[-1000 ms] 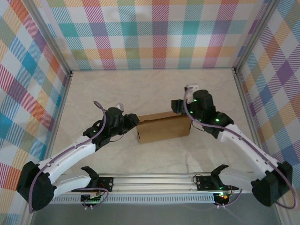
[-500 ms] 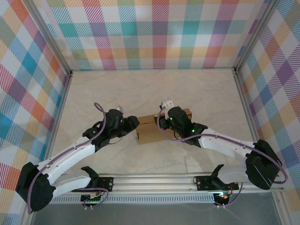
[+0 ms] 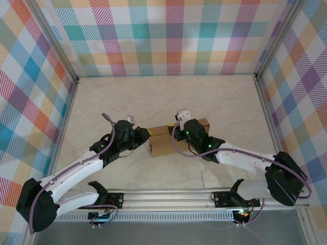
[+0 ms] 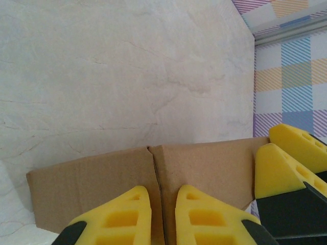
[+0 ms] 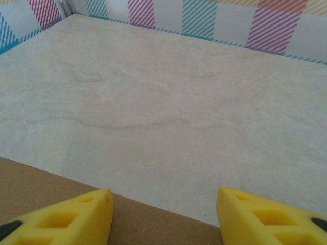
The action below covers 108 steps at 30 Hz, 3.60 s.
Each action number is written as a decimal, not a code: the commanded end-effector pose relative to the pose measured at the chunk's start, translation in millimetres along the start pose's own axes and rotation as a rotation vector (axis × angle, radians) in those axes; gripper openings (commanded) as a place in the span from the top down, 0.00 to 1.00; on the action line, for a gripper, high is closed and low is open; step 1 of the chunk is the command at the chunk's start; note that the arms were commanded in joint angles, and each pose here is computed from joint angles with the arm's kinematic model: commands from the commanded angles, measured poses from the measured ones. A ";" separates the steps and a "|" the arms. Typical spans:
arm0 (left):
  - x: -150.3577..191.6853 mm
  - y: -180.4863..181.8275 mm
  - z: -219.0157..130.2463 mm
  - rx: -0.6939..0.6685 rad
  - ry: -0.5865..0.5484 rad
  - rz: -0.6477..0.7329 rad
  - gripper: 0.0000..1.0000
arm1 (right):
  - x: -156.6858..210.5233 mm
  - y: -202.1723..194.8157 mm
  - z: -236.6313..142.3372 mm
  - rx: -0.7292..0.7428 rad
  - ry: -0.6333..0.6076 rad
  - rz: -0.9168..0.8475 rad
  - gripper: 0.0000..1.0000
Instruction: Fold the paper box
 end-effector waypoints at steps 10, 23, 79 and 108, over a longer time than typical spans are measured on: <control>37.5 157.4 -3.3 -0.706 0.195 0.023 0.89 | -18.7 -46.0 -28.5 -0.124 0.111 0.346 0.16; 38.0 150.9 -2.4 -0.690 0.199 0.044 0.88 | 43.8 -128.9 -69.9 -0.045 0.229 0.832 0.14; 36.7 142.1 -5.9 -0.640 0.198 0.075 0.96 | 38.7 -128.1 -77.7 -0.146 0.168 0.853 0.43; -47.3 -33.4 -12.8 -0.310 0.010 0.171 0.00 | -12.8 -33.7 -42.7 -0.894 0.129 -0.577 0.00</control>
Point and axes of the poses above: each hand's point on the last joint's axis, 136 mm out from that joint toward the fingers, its own z axis out along the fingers, its own y axis along the line the jaws close on, x = y × z, the point moved 4 cm from there along -z, back along the fingers, and after that the axes turned 15 degrees about -z, right-handed, at the moved point
